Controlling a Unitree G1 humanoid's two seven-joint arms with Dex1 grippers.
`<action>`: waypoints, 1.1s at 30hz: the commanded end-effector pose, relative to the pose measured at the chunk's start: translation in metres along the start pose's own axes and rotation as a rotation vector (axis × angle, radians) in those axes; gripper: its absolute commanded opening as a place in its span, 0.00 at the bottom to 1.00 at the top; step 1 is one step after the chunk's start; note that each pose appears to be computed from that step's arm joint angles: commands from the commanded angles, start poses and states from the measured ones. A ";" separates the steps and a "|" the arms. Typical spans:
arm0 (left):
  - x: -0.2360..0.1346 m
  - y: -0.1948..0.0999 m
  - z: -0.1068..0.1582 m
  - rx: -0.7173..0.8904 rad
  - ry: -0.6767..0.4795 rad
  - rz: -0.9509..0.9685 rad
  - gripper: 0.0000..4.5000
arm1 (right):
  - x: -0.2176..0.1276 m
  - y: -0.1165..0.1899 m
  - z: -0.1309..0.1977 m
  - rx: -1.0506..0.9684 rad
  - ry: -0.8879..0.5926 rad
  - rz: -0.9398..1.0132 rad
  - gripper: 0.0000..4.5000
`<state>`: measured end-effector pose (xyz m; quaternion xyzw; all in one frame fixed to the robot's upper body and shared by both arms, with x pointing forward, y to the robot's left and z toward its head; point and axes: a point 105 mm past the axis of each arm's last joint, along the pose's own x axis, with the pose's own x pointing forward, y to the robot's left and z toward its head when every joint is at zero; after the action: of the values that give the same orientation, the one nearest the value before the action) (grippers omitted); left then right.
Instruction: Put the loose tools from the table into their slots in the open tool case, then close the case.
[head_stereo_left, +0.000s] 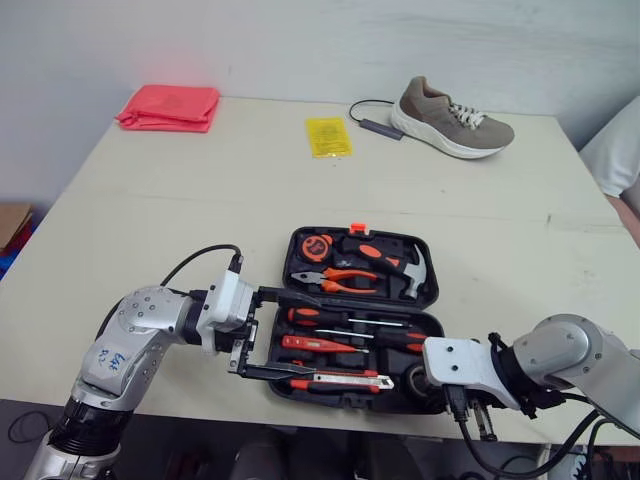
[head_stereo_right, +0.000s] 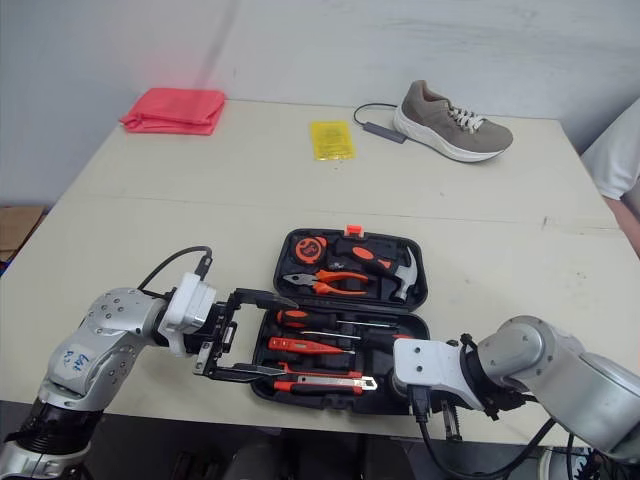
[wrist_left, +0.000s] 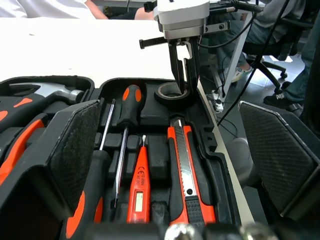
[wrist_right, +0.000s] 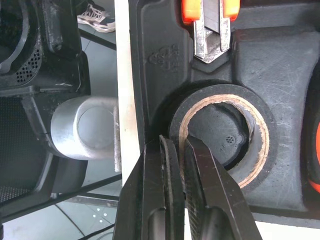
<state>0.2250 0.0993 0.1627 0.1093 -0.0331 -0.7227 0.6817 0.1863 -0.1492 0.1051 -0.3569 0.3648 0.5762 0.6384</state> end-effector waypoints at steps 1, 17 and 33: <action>0.005 -0.005 0.005 0.030 -0.007 -0.019 1.00 | 0.005 -0.004 -0.013 0.037 0.041 -0.036 0.01; 0.001 -0.003 0.002 0.024 -0.001 -0.002 1.00 | -0.006 0.012 0.005 0.008 -0.089 0.045 0.85; -0.007 0.000 -0.002 0.021 0.025 0.005 1.00 | -0.057 0.007 0.024 0.075 -0.620 -0.080 0.85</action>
<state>0.2266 0.1042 0.1590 0.1146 -0.0260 -0.7204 0.6835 0.1784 -0.1577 0.1567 -0.1712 0.2050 0.6125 0.7440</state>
